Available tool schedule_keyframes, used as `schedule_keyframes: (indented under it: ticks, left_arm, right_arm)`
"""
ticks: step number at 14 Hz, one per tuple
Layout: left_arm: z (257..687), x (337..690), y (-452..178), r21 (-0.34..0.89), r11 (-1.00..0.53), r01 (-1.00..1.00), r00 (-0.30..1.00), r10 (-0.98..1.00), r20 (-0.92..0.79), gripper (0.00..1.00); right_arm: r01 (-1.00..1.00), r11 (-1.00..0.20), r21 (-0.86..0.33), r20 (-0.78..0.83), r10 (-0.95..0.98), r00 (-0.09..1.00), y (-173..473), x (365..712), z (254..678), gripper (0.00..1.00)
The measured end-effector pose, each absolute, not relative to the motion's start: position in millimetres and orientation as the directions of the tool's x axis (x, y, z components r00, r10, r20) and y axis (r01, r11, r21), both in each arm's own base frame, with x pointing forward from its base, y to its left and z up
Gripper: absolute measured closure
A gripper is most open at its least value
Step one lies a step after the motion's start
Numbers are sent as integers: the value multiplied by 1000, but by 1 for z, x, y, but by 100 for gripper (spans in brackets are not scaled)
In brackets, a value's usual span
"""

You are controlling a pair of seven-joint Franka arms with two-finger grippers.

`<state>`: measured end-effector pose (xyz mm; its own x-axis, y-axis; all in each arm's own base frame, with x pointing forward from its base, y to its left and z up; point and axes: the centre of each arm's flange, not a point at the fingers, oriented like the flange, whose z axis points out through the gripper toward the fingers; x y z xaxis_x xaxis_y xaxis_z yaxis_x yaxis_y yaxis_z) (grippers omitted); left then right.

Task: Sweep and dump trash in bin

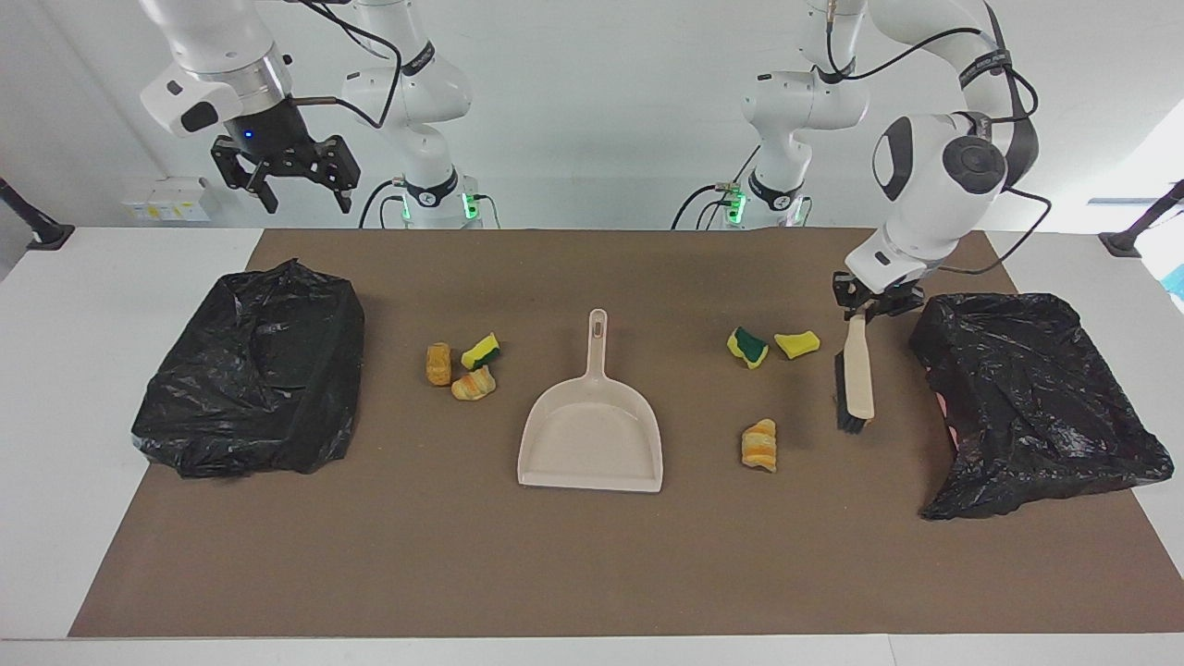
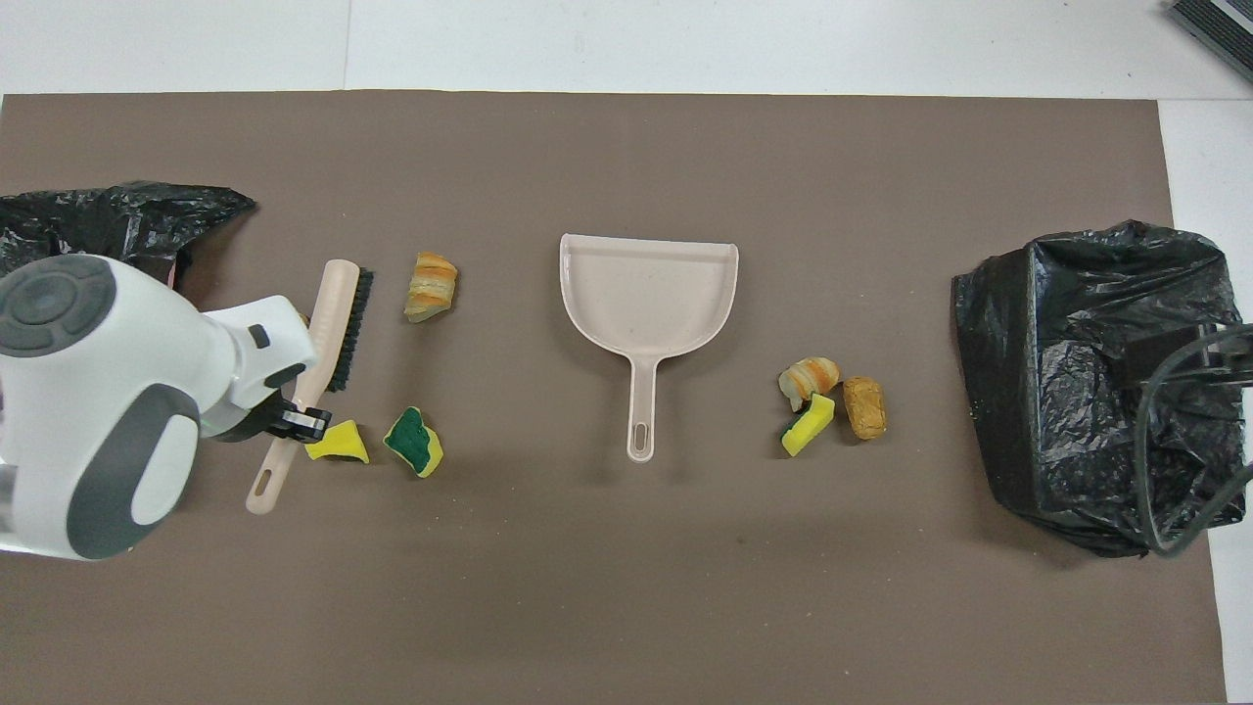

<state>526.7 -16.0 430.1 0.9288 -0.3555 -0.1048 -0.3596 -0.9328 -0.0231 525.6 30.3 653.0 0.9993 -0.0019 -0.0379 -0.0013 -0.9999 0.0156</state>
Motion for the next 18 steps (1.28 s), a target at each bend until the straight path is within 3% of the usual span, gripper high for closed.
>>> schedule_keyframes:
  ticks: [4, 8, 13, 18]
  left_arm:
    - [398, 542, 47, -27, -917, -397, 915, -394, -88, 74]
    - [360, 532, 41, 9, -906, -424, 894, -420, -154, 74]
    - [354, 497, -51, 61, -818, -572, 783, -566, -259, 74]
    - [359, 455, -167, 67, -670, -739, 629, -722, -288, 74]
  right_arm:
    - [-87, -996, -8, -36, -86, 996, 147, 555, 595, 0]
    - [-173, -983, -62, -45, -170, 984, 248, 583, 505, 0]
    - [-156, -984, -81, -50, -152, 987, 316, 588, 421, 0]
    - [-89, -994, -63, -81, -84, 993, 358, 551, 362, 0]
